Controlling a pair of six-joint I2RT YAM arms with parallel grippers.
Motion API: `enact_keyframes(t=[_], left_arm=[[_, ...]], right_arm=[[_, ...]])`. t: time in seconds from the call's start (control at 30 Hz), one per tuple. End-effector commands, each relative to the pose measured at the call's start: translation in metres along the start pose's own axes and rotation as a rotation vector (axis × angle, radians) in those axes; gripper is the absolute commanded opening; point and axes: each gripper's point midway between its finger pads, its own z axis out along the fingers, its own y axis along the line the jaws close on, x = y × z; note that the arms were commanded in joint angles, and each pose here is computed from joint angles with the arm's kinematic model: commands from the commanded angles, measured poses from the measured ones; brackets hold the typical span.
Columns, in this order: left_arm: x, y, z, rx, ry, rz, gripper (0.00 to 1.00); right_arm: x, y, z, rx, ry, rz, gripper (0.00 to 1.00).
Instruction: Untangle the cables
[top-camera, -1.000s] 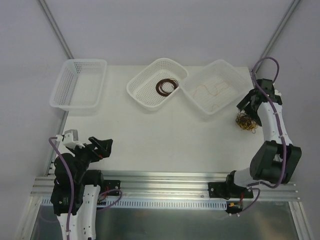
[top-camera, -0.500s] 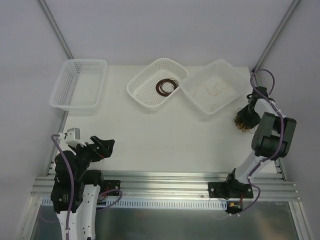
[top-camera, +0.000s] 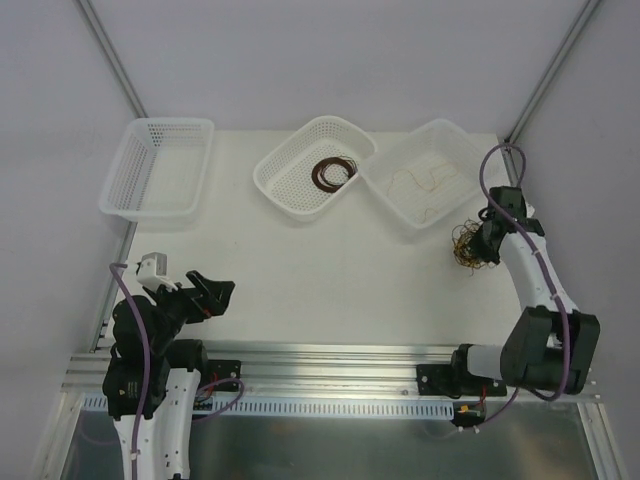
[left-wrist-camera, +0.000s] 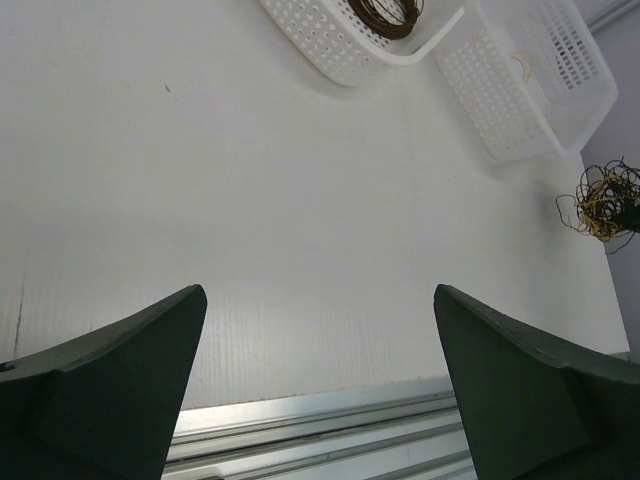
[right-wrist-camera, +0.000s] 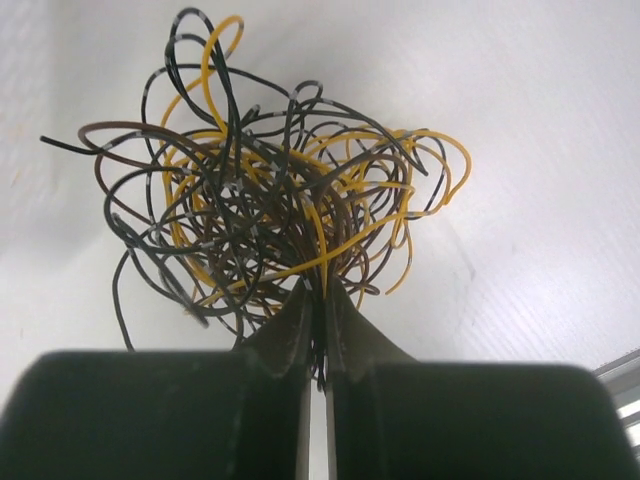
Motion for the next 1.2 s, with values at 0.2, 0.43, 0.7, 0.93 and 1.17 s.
enact_keyframes(t=[0.2,0.43,0.7,0.93,1.17], left_arm=[[0.012,-0.011,0.004,0.086,0.067,0.022,0.99],[0.009,-0.01,0.009,0.069,0.089,0.012,0.99],[0.016,-0.024,0.021,0.105,0.217,-0.152,0.99],[0.027,-0.031,0.037,0.138,0.331,-0.224,0.99],[0.027,-0.042,0.058,0.17,0.398,-0.21,0.99]], right_arm=[[0.123,0.051,-0.096,-0.367,0.039,-0.48,0.01],[0.186,0.111,-0.157,-0.646,0.029,-0.788,0.01],[0.232,0.182,-0.159,-0.653,0.019,-1.044,0.01],[0.264,0.213,-0.145,-0.682,0.117,-1.064,0.44],[0.245,0.205,-0.164,-0.747,0.084,-0.996,0.73]])
